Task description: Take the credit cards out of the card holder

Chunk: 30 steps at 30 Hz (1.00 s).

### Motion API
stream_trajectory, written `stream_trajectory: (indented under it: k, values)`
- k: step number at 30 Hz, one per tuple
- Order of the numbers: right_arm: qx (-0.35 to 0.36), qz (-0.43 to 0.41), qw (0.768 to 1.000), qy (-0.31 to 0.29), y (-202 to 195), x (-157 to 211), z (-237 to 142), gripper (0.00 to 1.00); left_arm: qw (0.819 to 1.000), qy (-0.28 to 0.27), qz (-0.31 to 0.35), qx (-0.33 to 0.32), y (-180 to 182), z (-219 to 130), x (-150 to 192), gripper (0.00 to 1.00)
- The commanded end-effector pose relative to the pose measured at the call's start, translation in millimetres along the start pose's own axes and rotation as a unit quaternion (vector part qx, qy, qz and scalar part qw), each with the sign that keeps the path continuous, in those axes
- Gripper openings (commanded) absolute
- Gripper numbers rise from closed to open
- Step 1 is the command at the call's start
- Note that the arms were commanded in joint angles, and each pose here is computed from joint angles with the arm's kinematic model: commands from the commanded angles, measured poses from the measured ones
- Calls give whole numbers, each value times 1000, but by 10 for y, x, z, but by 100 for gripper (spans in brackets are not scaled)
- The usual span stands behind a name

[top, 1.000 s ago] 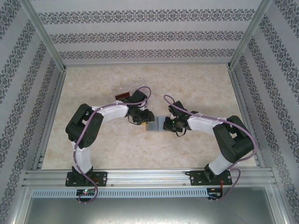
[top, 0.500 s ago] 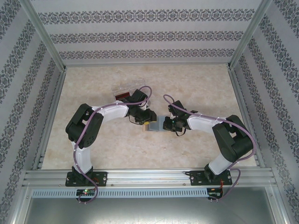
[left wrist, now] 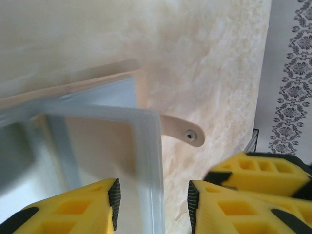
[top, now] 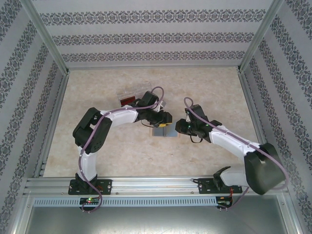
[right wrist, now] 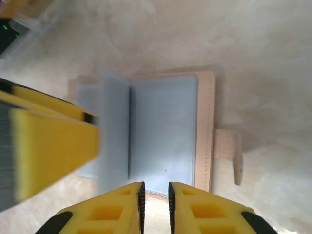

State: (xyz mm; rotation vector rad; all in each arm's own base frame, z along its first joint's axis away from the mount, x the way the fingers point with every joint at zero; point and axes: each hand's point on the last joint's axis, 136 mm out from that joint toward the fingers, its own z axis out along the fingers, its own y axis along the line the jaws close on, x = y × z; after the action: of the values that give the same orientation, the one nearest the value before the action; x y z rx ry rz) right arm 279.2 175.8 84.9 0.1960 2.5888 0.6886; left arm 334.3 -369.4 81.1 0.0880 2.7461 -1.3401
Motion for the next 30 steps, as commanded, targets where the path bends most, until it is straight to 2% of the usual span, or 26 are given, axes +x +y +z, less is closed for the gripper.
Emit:
stream_trajectory:
  k: [1,5,10,16,21,24,30]
  values:
    - [22,2,999,-29,-171,-3,-126,25,999,7,19,32,-233,181,-29,43]
    - [16,9,999,-48,-215,-9,-239,25,999,9,18,30,-272,322,-83,43]
    - [8,9,999,-32,-192,34,-209,23,1000,8,8,12,-183,372,-114,43]
    - [-2,0,1000,1,-55,63,-72,17,999,-32,2,-22,-37,6,-201,40]
    - [4,-16,999,36,91,131,138,18,993,-61,-21,-97,381,-368,-144,41]
    - [7,-25,998,51,175,154,268,20,989,-63,-29,-127,554,-471,-62,42]
    - [56,-22,996,69,62,161,426,26,994,-47,-26,-96,453,-428,9,41]
